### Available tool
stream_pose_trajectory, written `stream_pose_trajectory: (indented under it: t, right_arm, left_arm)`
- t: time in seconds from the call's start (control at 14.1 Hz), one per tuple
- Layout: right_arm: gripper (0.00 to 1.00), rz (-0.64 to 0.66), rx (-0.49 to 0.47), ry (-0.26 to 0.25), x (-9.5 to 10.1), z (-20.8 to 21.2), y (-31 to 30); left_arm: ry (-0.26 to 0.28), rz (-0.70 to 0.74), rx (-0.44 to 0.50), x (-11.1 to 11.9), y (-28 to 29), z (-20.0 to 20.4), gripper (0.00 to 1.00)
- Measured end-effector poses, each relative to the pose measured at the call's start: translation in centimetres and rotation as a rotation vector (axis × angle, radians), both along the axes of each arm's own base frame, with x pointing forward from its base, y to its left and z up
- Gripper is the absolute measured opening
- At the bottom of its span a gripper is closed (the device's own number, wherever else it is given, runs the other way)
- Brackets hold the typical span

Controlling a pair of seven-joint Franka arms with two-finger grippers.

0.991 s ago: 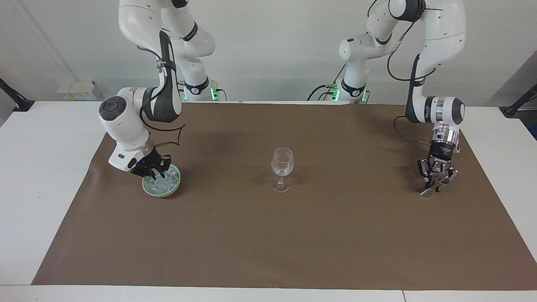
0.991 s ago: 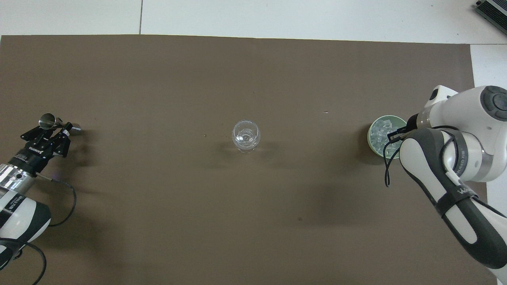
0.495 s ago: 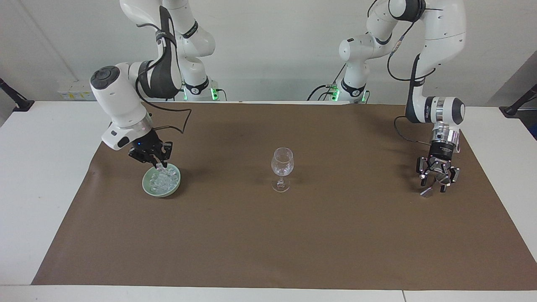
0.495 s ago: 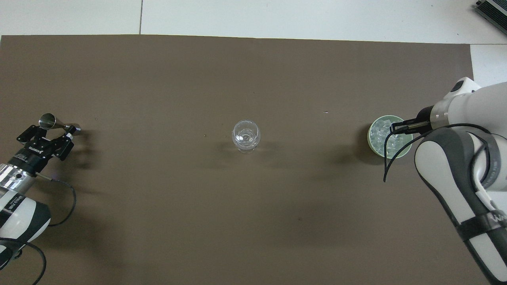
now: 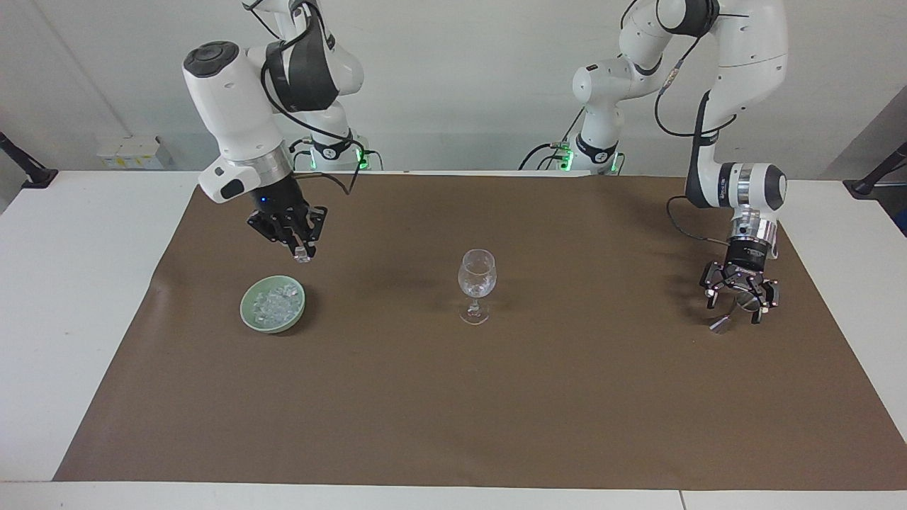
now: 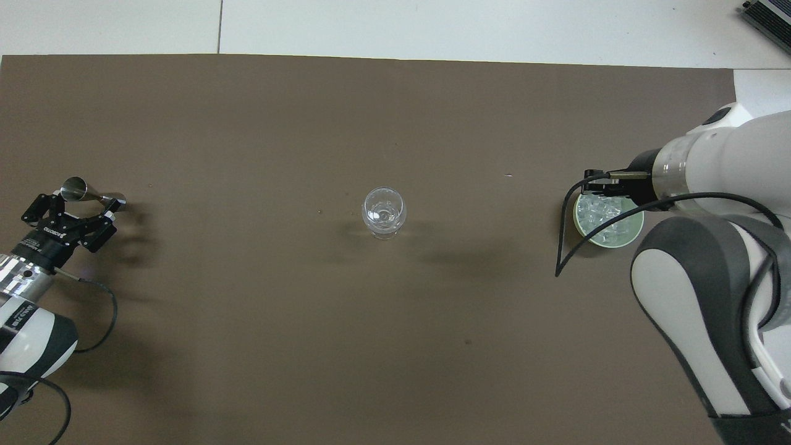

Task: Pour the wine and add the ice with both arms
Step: 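Lift the green cup with the right gripper and carry it over the glass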

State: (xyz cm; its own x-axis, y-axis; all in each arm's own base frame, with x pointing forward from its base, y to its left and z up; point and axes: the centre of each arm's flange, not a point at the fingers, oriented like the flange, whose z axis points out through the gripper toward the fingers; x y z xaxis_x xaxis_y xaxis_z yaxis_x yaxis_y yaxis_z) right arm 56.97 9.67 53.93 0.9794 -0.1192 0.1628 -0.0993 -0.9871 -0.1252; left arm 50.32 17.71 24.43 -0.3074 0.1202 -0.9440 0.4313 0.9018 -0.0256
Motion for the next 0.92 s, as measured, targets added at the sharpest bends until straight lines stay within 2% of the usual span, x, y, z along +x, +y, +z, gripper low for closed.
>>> stream_pose_trajectory:
  t: [0.42,0.92]
  right_arm:
    - [0.25,-0.086,0.056,-0.006,-2.1,1.2,9.6]
    - [0.25,-0.124,0.193,-0.071,-3.9,1.0,19.0]
  left_arm:
    - [-0.039,0.007,0.003,0.3,0.2,2.4,1.0]
    - [-0.049,0.025,-0.008,0.4,0.4,4.2,1.0]
